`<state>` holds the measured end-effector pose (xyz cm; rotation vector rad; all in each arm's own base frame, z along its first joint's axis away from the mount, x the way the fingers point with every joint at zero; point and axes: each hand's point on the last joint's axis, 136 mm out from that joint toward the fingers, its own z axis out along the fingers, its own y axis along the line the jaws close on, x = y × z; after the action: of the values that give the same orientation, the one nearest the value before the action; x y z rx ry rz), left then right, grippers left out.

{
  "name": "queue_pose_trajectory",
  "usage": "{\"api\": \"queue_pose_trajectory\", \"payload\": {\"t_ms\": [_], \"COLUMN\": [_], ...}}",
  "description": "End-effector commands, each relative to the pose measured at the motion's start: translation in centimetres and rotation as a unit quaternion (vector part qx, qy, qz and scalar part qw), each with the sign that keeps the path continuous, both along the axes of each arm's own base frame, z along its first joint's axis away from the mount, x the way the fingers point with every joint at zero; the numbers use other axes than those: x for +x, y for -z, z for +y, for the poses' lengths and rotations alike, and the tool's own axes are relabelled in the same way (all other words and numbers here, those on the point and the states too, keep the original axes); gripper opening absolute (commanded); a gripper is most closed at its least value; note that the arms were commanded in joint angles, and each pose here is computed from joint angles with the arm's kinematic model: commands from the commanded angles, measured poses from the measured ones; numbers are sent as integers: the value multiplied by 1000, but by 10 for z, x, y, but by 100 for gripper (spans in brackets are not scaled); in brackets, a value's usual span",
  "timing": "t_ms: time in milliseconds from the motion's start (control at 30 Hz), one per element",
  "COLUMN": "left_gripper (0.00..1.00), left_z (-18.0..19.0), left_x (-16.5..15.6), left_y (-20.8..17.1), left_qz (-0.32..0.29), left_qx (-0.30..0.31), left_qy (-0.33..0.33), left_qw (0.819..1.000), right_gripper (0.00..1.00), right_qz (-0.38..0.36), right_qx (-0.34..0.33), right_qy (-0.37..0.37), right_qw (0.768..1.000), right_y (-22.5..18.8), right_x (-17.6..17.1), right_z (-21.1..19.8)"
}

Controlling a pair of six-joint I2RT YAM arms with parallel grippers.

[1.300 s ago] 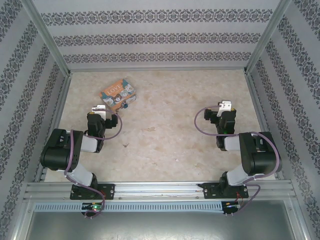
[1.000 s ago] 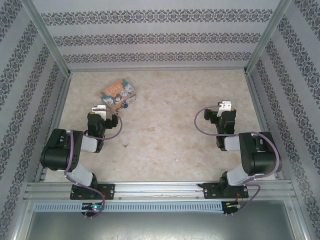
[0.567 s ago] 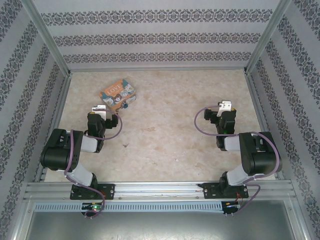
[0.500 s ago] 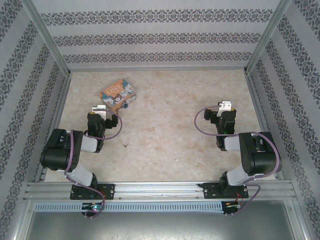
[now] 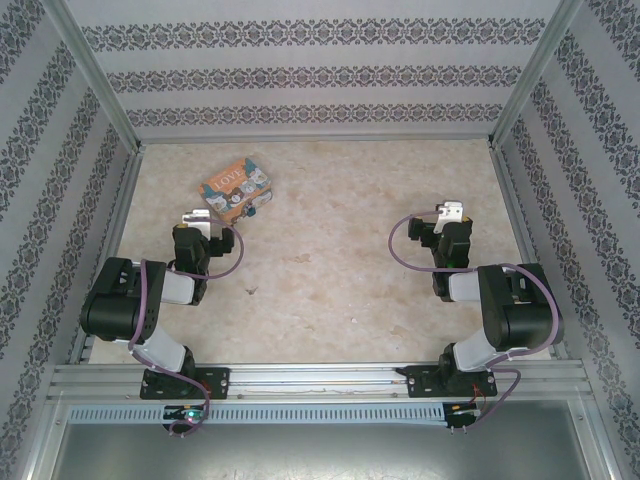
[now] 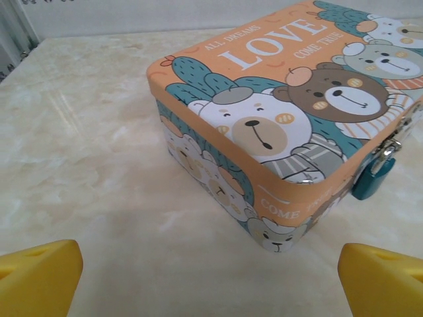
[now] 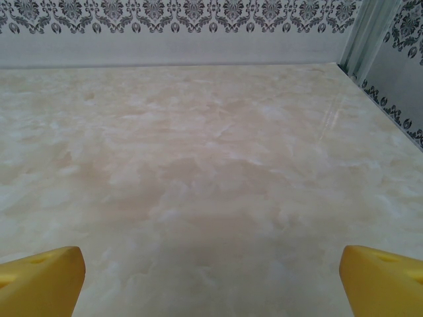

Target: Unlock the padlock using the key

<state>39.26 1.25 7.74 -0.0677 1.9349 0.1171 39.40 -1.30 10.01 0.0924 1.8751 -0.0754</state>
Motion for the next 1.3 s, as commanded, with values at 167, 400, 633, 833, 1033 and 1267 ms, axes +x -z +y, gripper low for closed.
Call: {"api": "queue_pose_trajectory", "payload": {"t_ms": [167,400,633,833,1033,1267], "left_gripper": [99,99,99,99,99,99], "left_z": [16,26,28,36,33,13], "left_x": [-3,-3,16,32,54,87], "left_y": [-50,-96,-109,-82,-53,-35], "left_qz": [-28,-51,10,65,104,139], "left_qx": [-3,-55,-197,-367,-437,-480], "left_qy": [-41,-86,-118,-146,-131,-75], "left_qw": [999,994,973,916,884,863], "right_gripper": [99,98,98,98,98,98], "right_qz": [-25,27,37,48,50,57], "right_qx": [10,52,146,218,244,240], "right_qy": [11,5,-53,-81,-89,-84], "right_qw": [1000,998,987,971,964,965], "right_y": [-33,-51,-85,-105,-110,-104], "right_x": [-12,-34,-54,-61,-62,-61], "right_z": [-1,6,36,54,60,58]}}
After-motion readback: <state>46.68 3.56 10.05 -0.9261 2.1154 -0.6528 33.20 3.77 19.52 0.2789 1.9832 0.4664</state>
